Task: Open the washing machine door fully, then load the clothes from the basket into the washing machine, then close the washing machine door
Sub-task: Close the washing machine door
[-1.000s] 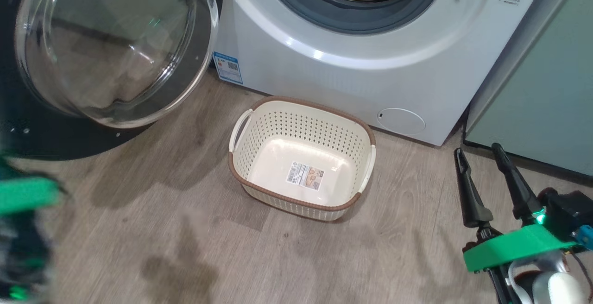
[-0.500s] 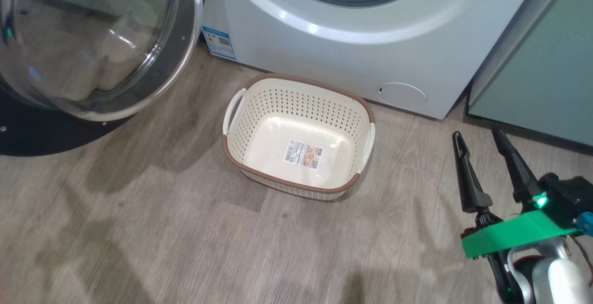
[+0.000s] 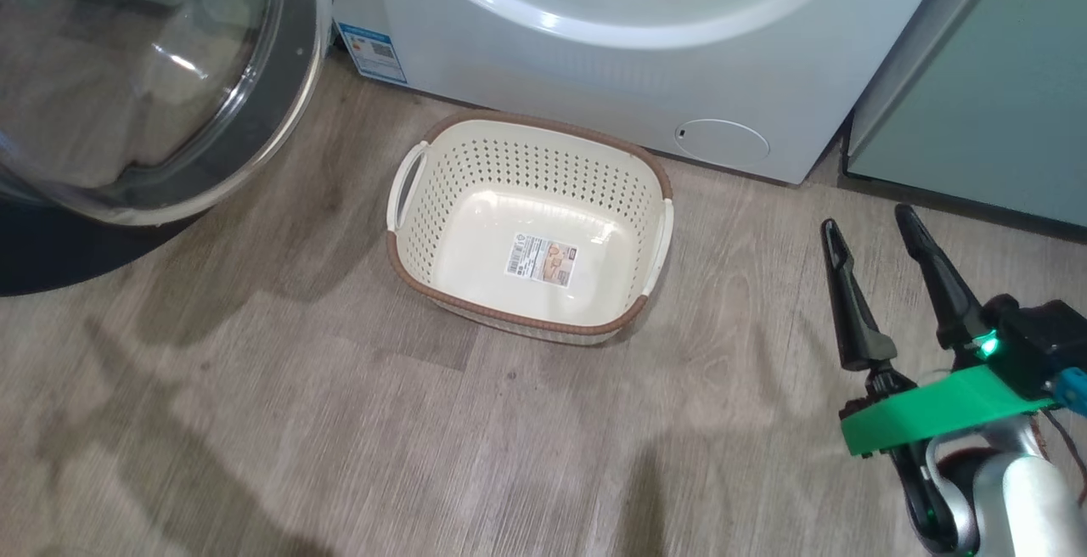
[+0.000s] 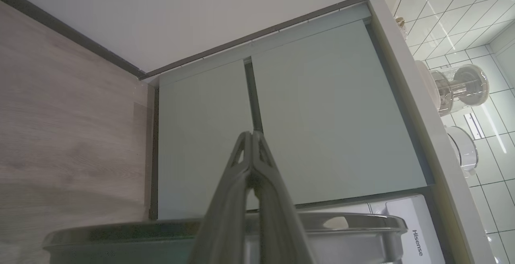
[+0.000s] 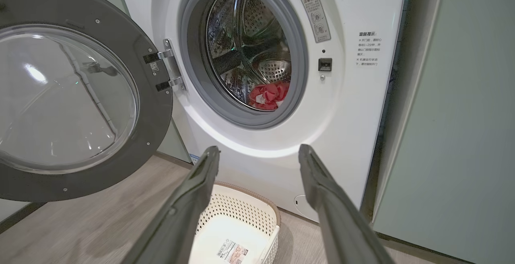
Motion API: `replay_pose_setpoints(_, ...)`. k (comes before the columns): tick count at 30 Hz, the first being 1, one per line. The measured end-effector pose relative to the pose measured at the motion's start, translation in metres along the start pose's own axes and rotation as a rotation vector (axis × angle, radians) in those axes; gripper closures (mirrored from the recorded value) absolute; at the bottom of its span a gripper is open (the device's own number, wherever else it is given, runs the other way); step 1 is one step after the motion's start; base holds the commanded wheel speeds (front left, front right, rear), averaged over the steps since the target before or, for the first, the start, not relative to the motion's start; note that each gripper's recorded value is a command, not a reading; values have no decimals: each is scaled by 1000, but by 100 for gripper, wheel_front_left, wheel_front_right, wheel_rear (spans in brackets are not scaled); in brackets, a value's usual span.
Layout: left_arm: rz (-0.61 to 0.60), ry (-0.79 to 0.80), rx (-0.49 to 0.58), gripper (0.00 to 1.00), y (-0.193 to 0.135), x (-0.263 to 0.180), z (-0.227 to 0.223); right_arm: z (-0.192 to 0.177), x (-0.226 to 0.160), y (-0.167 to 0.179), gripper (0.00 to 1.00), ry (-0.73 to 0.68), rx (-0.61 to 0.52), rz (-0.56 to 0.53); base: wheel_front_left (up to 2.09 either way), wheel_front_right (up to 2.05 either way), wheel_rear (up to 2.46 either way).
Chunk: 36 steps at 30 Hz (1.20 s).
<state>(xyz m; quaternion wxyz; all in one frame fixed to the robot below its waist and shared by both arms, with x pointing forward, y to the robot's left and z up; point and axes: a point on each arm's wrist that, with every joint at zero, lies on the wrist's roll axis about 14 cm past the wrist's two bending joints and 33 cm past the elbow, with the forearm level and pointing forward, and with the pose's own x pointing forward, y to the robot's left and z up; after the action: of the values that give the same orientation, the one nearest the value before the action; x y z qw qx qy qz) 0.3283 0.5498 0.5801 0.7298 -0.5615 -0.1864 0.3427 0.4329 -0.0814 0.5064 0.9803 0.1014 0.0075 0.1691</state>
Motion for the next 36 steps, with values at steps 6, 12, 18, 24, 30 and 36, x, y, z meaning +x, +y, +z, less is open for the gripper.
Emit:
replay_pose_setpoints(6,14,50,-6,100,8,7,-16,-5,2,-2,0,22,-5,-3,0,0,0)
replay_pose_setpoints(12,41,114,7,100,20,9,-32,-4,7,-3,0,18,-12,0,0,0,0)
replay_pose_setpoints(18,38,185,25,100,21,11,-47,-9,9,-3,0,34,-7,0,0,0,0)
replay_pose_setpoints(24,35,245,17,100,21,9,-54,-9,10,-4,0,35,-9,0,0,0,0)
replay_pose_setpoints(30,3,347,8,100,16,1,-61,-8,12,-3,0,30,-9,2,0,0,0)
replay_pose_setpoints(36,-19,426,-1,100,16,-11,-66,-7,14,2,0,28,-7,17,0,0,0)
